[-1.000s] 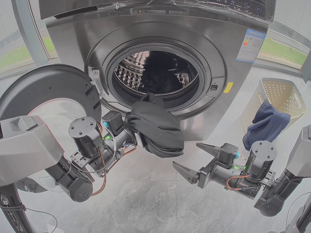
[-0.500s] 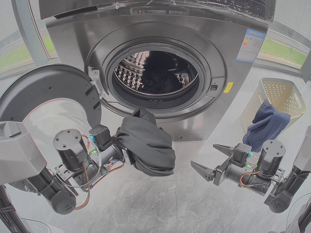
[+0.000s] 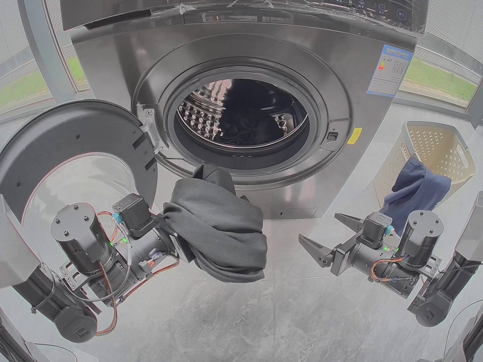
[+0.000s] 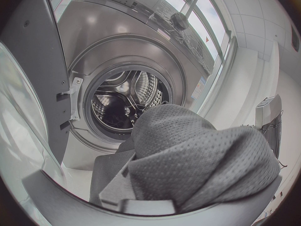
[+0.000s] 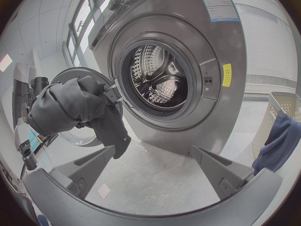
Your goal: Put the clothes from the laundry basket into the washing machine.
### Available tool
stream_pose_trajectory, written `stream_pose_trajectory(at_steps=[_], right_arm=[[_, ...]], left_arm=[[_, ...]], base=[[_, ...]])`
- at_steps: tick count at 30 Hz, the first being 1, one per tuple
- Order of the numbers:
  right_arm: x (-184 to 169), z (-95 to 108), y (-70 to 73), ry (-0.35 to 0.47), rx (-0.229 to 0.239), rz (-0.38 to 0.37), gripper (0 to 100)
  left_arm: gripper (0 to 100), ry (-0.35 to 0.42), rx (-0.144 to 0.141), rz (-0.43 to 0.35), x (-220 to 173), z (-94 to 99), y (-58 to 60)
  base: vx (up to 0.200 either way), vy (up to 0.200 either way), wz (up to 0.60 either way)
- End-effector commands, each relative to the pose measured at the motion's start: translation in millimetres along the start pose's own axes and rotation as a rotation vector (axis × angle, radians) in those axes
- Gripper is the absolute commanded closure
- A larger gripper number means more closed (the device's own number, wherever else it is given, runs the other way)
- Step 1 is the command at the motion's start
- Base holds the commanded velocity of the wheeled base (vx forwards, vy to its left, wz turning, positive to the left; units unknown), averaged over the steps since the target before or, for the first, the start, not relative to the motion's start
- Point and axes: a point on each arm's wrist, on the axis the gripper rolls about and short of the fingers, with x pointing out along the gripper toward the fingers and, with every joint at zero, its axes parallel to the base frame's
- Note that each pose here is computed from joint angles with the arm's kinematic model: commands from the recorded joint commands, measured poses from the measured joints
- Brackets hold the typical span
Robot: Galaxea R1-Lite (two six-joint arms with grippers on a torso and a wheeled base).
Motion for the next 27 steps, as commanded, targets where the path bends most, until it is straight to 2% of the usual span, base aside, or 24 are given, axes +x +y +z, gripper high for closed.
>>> stream_pose_trajectory(at_steps=[1,5,8,16,23,27], right_arm=[[1,-1,-1.8,0.001,0.000,-0.005,0],[1,-1,-1.4,0.002,0.000,-0.004,0],[1,0,-1.4,0.000,0.000,-0.005,0],[0,-1,-1.4,0.005,0.002,-0.005,0],[1,-2,-1.4,0.006,0.002,-0.004,0],[0,-1,-1.0,0.006,0.001,-0.004,0]], left_arm=[[100,-0.010,0.001,-0.001,-2,2.8,-1.6],[100,-0.012,0.018,-0.008,-3,3.7,-3.8],[100,-0.011,0.043,-0.017,-4,3.3,-7.0],[100,-0.012,0.043,-0.018,-3,2.7,-11.8],[100,-0.010,0.041,-0.025,-4,0.8,-21.7],[100,-0.002,0.042,-0.026,-3,-1.3,-21.1]], base=[[0.000,0.000,0.00],[0.000,0.000,0.00],[0.000,0.000,0.00],[0.000,0.000,0.00],[0.000,0.000,0.00],[0.200,0.000,0.00]])
